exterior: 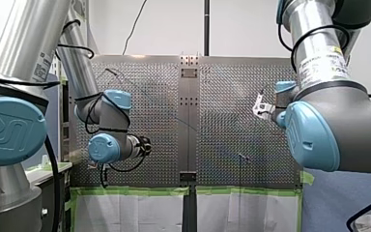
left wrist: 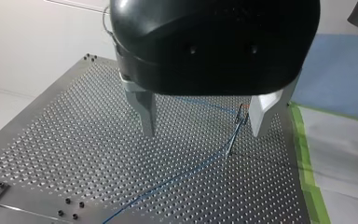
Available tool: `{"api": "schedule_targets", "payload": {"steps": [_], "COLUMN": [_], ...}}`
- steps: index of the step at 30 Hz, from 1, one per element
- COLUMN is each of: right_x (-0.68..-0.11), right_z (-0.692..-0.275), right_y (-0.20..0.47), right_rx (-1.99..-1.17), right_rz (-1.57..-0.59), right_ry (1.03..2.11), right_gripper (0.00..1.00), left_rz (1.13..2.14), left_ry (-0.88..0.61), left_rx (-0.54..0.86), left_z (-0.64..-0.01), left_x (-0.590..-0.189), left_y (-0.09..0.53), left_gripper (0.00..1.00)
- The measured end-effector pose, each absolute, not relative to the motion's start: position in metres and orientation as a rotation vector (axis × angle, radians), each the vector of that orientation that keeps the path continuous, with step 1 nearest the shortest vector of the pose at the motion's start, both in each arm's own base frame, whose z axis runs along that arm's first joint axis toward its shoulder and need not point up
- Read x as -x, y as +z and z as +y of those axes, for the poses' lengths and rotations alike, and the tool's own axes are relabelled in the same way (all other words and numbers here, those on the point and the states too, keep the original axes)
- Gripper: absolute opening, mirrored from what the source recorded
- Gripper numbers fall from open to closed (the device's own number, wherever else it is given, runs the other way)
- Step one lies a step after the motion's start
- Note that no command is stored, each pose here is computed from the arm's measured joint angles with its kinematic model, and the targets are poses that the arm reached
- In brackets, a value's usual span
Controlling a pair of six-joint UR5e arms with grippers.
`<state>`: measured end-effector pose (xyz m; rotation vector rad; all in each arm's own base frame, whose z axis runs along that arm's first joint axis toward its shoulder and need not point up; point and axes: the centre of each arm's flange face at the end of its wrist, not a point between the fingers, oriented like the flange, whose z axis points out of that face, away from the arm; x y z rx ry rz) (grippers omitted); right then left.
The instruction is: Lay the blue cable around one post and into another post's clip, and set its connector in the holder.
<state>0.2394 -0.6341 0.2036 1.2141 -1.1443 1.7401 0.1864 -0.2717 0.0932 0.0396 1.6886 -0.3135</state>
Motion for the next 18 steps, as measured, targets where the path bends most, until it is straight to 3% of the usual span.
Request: {"api": "schedule_targets", "payload": {"steps": [18], "right_x": [-0.233], "right_z": [-0.616], "right_y": [0.225], "right_rx": [-1.207], "right_rz": [-1.233], "right_ry": [1.523], "right_gripper": [0.00], "left_rz": [1.691], "left_ry": [-0.284], "left_rx": [-0.021], "left_z": [-0.266], "left_x": [-0.194], "left_y": [0.093], "left_gripper": [0.99]}}
